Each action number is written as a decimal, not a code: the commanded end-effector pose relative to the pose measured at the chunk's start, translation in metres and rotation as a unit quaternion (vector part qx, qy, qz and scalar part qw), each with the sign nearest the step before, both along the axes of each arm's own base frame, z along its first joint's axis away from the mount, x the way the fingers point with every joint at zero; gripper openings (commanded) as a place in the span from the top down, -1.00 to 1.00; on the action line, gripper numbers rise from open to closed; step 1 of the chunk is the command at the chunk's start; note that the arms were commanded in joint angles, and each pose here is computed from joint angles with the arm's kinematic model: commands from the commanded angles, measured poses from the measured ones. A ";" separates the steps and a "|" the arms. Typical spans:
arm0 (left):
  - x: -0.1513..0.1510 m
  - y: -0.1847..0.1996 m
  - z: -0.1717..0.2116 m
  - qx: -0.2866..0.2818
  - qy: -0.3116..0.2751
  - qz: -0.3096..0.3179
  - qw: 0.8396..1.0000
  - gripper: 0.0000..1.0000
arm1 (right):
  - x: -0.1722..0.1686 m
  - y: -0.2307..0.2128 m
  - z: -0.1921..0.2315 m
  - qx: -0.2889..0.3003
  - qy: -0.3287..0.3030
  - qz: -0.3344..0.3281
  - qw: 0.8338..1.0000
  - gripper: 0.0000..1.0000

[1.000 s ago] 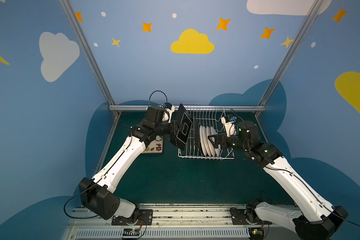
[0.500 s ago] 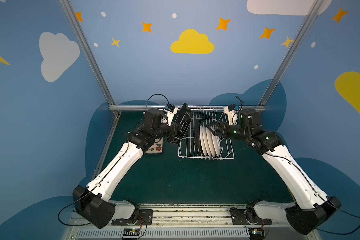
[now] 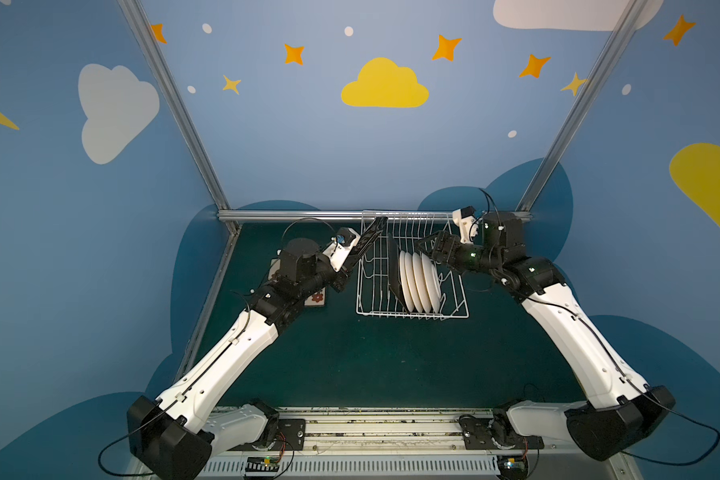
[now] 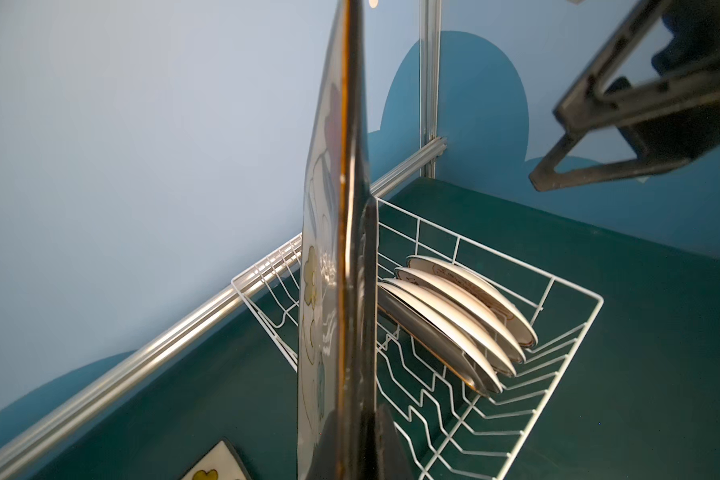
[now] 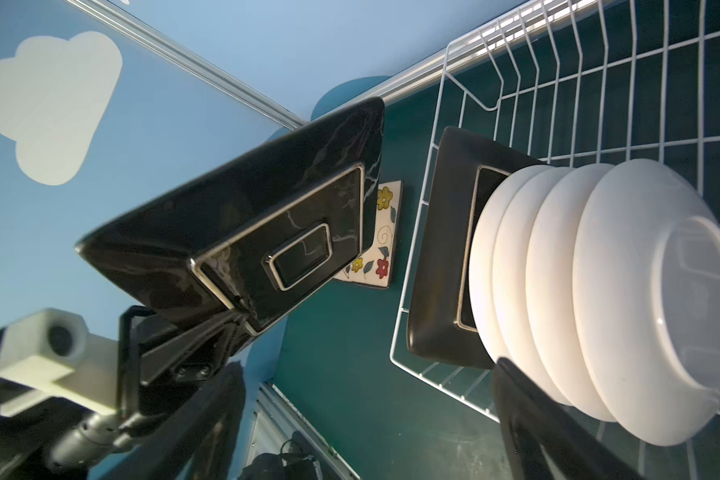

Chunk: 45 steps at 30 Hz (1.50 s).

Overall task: Unload the plates from the dish rack
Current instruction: 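Pull the flowered plate up from the rack with left gripper while right gripper approaches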

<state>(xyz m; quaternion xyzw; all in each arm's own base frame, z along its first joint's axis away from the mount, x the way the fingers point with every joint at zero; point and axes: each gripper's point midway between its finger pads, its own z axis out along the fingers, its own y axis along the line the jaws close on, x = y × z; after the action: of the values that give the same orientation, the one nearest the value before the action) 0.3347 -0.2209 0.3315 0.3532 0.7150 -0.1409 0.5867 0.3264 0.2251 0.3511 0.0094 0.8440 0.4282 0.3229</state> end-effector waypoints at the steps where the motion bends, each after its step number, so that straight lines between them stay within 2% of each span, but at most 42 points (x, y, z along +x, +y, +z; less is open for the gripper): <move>1: -0.010 0.004 0.095 -0.017 -0.218 -0.004 0.976 0.95 | 0.004 0.006 0.018 0.041 -0.001 0.008 0.999 -0.84; 6: -0.013 0.005 0.090 0.005 -0.265 0.014 0.964 0.94 | 0.010 0.014 0.022 0.069 0.006 0.014 0.998 -0.84; 18: -0.029 -0.011 0.082 0.095 -0.396 0.007 0.913 0.95 | 0.028 0.034 0.020 0.096 0.024 0.037 0.994 -0.84; 25: -0.031 -0.014 0.077 0.109 -0.415 0.013 0.903 0.95 | 0.029 0.052 0.005 0.103 0.069 0.069 0.990 -0.76; 33: -0.032 -0.019 0.068 0.132 -0.422 0.001 0.897 0.95 | 0.027 0.070 -0.012 0.095 0.094 0.082 0.988 -0.42; 45: -0.028 -0.020 0.051 0.167 -0.417 -0.002 0.894 0.95 | 0.013 0.088 -0.035 0.091 0.136 0.106 0.981 0.34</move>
<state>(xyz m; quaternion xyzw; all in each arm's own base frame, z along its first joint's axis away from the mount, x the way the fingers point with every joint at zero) 0.3147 -0.2505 0.2949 0.5514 0.4947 0.1043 0.6636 0.3442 0.3087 0.3130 0.0213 0.8378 0.5220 0.1585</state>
